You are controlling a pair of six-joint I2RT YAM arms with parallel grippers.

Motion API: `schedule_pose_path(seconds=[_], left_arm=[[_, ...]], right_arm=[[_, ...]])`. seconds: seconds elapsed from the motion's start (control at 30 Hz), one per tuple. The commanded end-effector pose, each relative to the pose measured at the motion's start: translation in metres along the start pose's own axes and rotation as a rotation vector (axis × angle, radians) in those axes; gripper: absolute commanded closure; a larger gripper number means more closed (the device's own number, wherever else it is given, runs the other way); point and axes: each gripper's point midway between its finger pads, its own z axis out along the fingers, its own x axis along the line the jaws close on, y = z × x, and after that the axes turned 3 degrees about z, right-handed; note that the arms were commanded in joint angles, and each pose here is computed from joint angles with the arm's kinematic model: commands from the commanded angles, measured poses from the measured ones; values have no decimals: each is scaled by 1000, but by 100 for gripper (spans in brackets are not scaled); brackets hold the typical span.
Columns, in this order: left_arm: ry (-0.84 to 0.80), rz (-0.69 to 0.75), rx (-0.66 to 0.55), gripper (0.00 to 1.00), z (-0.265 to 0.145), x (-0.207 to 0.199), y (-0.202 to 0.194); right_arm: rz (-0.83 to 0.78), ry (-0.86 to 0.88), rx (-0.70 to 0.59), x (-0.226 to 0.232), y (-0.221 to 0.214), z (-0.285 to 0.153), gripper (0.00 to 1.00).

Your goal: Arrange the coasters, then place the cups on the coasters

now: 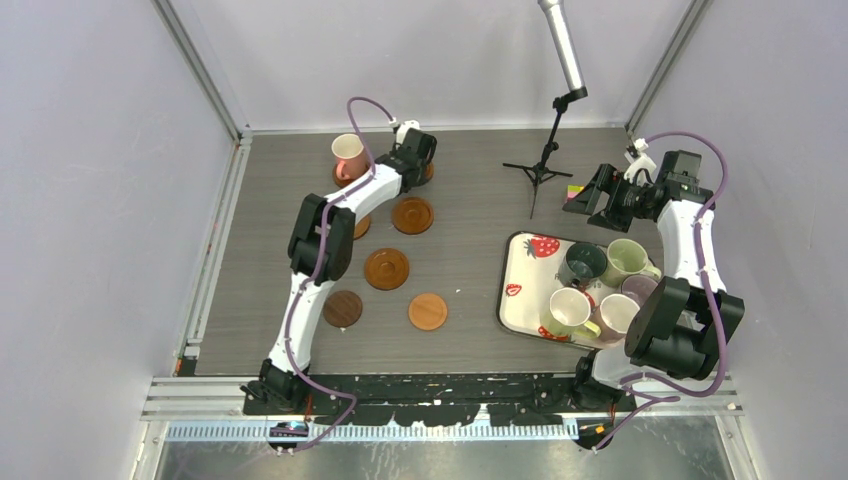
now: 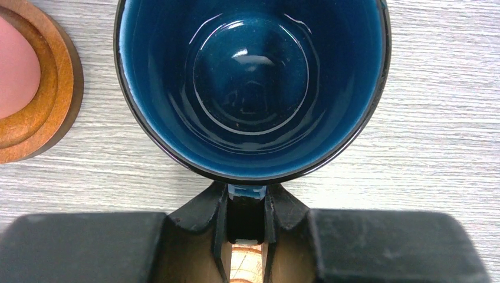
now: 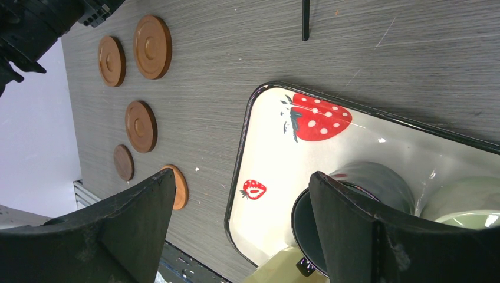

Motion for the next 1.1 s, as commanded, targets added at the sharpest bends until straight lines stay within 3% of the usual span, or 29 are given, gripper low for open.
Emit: schedule_pose_path(seconds=[0.0, 0.4, 0.67, 1.07], left_arm=[[-55, -33, -86, 93, -6, -18, 34], [10, -45, -61, 93, -9, -6, 31], [-7, -52, -44, 98, -18, -6, 28], [-20, -73, -15, 97, -25, -8, 23]], right_arm=[[-21, 19, -26, 4, 7, -1, 12], [-22, 21, -29, 5, 8, -2, 12], [-22, 27, -30, 6, 8, -2, 12], [-22, 27, -34, 7, 8, -2, 12]])
